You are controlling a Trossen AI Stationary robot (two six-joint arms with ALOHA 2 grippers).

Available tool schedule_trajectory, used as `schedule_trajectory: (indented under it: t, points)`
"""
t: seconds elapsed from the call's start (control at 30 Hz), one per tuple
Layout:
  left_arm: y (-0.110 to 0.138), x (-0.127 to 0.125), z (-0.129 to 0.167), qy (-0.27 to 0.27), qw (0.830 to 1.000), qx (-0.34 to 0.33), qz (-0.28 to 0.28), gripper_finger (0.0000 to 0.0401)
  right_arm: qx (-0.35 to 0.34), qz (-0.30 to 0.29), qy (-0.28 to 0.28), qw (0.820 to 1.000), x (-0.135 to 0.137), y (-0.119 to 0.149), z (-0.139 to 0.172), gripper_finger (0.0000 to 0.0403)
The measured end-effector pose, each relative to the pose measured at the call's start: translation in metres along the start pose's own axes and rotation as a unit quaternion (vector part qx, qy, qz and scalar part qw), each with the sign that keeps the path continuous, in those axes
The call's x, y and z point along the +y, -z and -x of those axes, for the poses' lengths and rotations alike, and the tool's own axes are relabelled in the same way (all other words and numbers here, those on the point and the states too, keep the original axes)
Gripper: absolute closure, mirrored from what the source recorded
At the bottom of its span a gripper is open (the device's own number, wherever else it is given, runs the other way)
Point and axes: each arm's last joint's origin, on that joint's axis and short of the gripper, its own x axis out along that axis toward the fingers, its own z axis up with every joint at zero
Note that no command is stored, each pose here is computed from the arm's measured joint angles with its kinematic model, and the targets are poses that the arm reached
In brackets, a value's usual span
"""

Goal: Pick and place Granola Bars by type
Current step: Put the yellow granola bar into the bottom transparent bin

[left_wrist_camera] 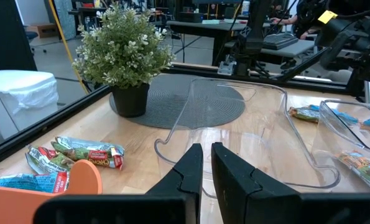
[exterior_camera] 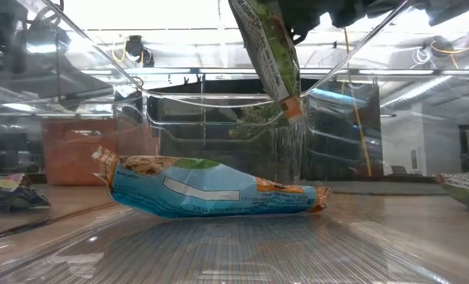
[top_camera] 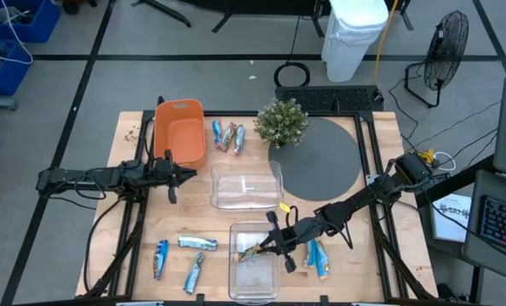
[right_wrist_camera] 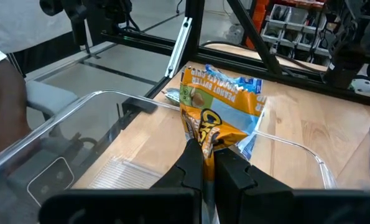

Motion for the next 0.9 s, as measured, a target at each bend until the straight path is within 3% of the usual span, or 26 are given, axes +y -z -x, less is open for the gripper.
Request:
schedule_trajectory:
  t: [0.23, 0.63, 0.83, 0.9]
  points:
    - [0.0, 0.0, 0.0, 0.0, 1.0, 0.0, 0.0, 0.0364, 0.0, -0.009, 0.0, 1.0, 0.0, 0.0, 0.0, 0.0376]
    - [0.0, 0.0, 0.0, 0.0, 1.0, 0.0, 0.0, 0.0364, 0.002, -0.008, -0.001, 1.0, 0.0005, 0.0004, 0.0001, 0.0229]
    - [0.0, 0.0, 0.0, 0.0, 1.0, 0.0, 0.0, 0.0364, 0.0, -0.017, -0.005, 1.0, 0.0007, 0.0001, 0.0001, 0.0181]
    - [-0.0001, 0.0, 0.0, 0.0, 1.0, 0.0, 0.0, 0.0364, -0.001, -0.027, -0.033, 0.999, 0.0023, -0.0001, 0.0001, 0.0169]
